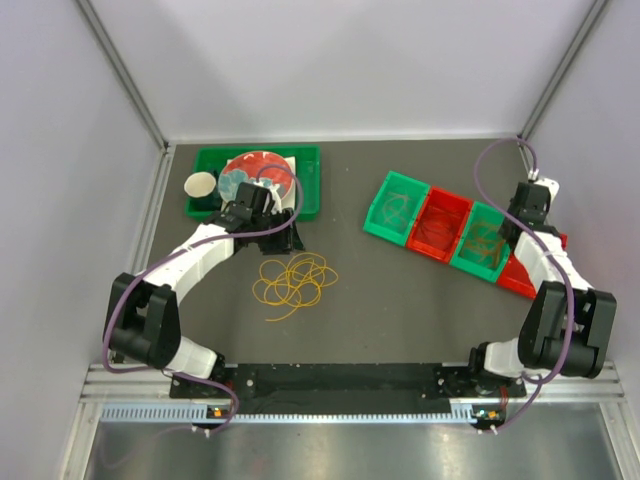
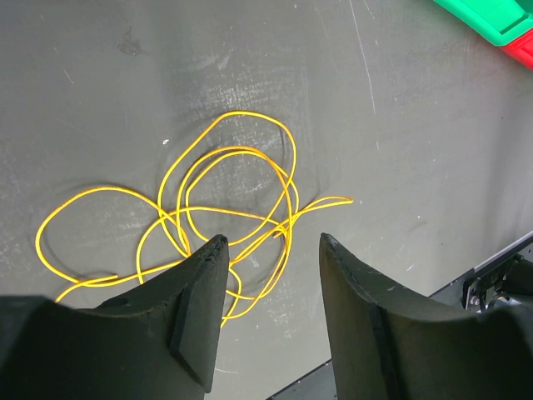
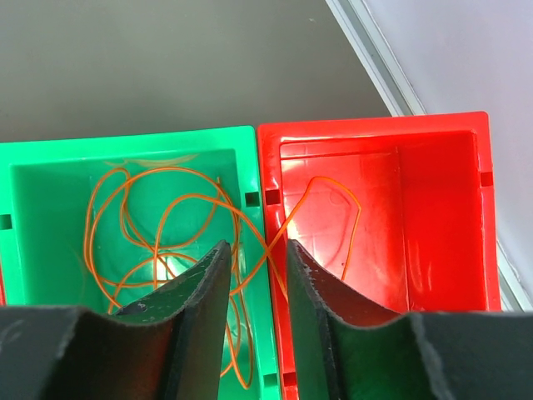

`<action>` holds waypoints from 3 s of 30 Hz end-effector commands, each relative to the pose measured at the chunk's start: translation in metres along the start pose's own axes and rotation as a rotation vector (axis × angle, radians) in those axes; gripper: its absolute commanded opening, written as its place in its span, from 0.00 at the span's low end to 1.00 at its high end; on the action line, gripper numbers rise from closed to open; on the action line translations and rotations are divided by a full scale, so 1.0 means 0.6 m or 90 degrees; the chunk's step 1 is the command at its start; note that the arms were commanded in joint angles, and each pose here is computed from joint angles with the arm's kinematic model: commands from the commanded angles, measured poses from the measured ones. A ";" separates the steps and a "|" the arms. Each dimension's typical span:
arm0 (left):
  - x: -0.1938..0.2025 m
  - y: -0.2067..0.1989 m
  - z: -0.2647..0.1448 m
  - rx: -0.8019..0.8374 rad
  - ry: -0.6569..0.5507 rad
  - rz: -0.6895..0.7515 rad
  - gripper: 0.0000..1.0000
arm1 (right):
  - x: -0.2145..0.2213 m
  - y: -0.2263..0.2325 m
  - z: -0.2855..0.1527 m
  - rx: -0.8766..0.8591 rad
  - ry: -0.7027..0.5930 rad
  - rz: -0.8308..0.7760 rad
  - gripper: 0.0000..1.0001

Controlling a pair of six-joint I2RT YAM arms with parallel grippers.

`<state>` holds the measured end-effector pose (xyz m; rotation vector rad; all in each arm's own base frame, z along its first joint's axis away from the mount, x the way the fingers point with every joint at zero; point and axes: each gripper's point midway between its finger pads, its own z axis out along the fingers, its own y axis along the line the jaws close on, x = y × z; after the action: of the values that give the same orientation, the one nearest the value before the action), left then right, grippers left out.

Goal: Untangle the cables

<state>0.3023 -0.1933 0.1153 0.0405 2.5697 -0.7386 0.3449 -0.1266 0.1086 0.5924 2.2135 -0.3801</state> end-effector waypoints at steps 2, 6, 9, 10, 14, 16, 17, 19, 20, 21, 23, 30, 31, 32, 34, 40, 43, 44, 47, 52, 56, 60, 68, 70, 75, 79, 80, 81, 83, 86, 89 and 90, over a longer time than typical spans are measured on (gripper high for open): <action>-0.025 -0.022 -0.020 0.029 -0.042 0.013 0.52 | -0.014 0.003 0.005 0.000 -0.021 0.012 0.34; -0.025 -0.022 -0.019 0.030 -0.043 0.013 0.52 | -0.009 0.007 0.008 -0.007 -0.016 0.014 0.29; -0.023 -0.021 -0.019 0.029 -0.041 0.011 0.52 | -0.013 0.008 0.006 -0.011 -0.021 0.015 0.21; -0.023 -0.022 -0.019 0.030 -0.041 0.011 0.52 | -0.013 0.008 0.005 -0.012 -0.021 0.015 0.19; -0.021 -0.021 -0.018 0.029 -0.040 0.012 0.52 | -0.020 0.008 0.000 -0.014 -0.027 0.017 0.08; -0.021 -0.020 -0.018 0.029 -0.040 0.012 0.52 | -0.022 0.012 -0.002 -0.023 -0.030 0.018 0.00; -0.022 -0.020 -0.018 0.028 -0.042 0.012 0.52 | -0.025 0.015 -0.005 -0.030 -0.034 0.019 0.00; -0.022 -0.020 -0.018 0.028 -0.042 0.014 0.52 | -0.026 0.028 -0.007 -0.058 -0.033 0.024 0.00; -0.023 -0.019 -0.018 0.026 -0.044 0.015 0.52 | -0.028 0.035 -0.008 -0.072 -0.037 0.036 0.00; -0.023 -0.019 -0.018 0.026 -0.044 0.015 0.52 | -0.031 0.045 -0.011 -0.093 -0.041 0.043 0.00; -0.025 -0.019 -0.019 0.025 -0.047 0.018 0.52 | -0.028 0.073 -0.017 -0.143 -0.037 0.060 0.00; -0.024 -0.018 -0.021 0.023 -0.049 0.018 0.52 | -0.048 0.141 -0.042 -0.276 -0.060 0.127 0.00; -0.023 -0.016 -0.022 0.022 -0.050 0.018 0.52 | -0.058 0.153 -0.048 -0.300 -0.071 0.132 0.00; -0.023 -0.017 -0.023 0.023 -0.051 0.018 0.52 | -0.058 0.160 -0.050 -0.313 -0.069 0.146 0.00; -0.020 -0.015 -0.023 0.021 -0.052 0.018 0.52 | -0.066 0.173 -0.055 -0.343 -0.076 0.156 0.00; -0.016 -0.008 -0.026 0.010 -0.058 0.023 0.52 | -0.077 0.227 -0.067 -0.450 -0.065 0.199 0.00; -0.014 -0.007 -0.028 0.009 -0.060 0.024 0.52 | -0.087 0.258 -0.076 -0.511 -0.067 0.223 0.00; -0.014 -0.006 -0.029 0.008 -0.063 0.024 0.52 | -0.094 0.267 -0.079 -0.525 -0.065 0.233 0.00; -0.011 -0.002 -0.028 0.004 -0.063 0.024 0.52 | -0.111 0.297 -0.091 -0.568 -0.066 0.242 0.00; -0.011 0.000 -0.027 0.000 -0.063 0.028 0.52 | -0.125 0.318 -0.094 -0.615 -0.080 0.272 0.00; -0.014 -0.001 -0.027 0.002 -0.064 0.028 0.52 | -0.105 0.295 -0.078 -0.635 -0.080 0.354 0.00; -0.012 -0.003 -0.026 0.007 -0.062 0.029 0.52 | -0.088 0.253 -0.059 -0.699 -0.067 0.457 0.00; -0.007 -0.002 -0.024 0.010 -0.063 0.023 0.52 | -0.045 0.209 -0.035 -0.778 -0.049 0.605 0.00; -0.006 -0.001 -0.023 0.011 -0.063 0.022 0.52 | -0.044 0.208 -0.036 -0.771 -0.050 0.599 0.00; -0.004 0.000 -0.018 0.014 -0.062 0.019 0.52 | -0.040 0.203 -0.040 -0.704 -0.043 0.525 0.00; -0.003 -0.001 -0.013 0.021 -0.062 0.017 0.52 | -0.049 0.192 -0.052 -0.608 -0.064 0.389 0.00; -0.002 0.000 -0.012 0.021 -0.061 0.017 0.52 | -0.047 0.198 -0.058 -0.590 -0.060 0.353 0.00; -0.001 -0.001 -0.011 0.022 -0.060 0.016 0.52 | -0.056 0.186 -0.053 -0.538 -0.075 0.334 0.00; 0.001 0.000 -0.009 0.024 -0.060 0.016 0.52 | -0.061 0.180 -0.072 -0.489 -0.079 0.266 0.00; 0.002 0.000 -0.009 0.027 -0.063 0.016 0.52 | -0.069 0.153 -0.082 -0.413 -0.091 0.226 0.00; 0.005 0.000 -0.009 0.028 -0.061 0.016 0.52 | -0.066 0.128 -0.084 -0.346 -0.094 0.207 0.00; 0.005 0.001 -0.009 0.029 -0.061 0.015 0.52 | -0.064 0.124 -0.083 -0.337 -0.095 0.204 0.00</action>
<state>0.2923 -0.1869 0.1061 0.0395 2.5218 -0.7328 0.3993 -0.0270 0.1990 0.5318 1.7516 0.5687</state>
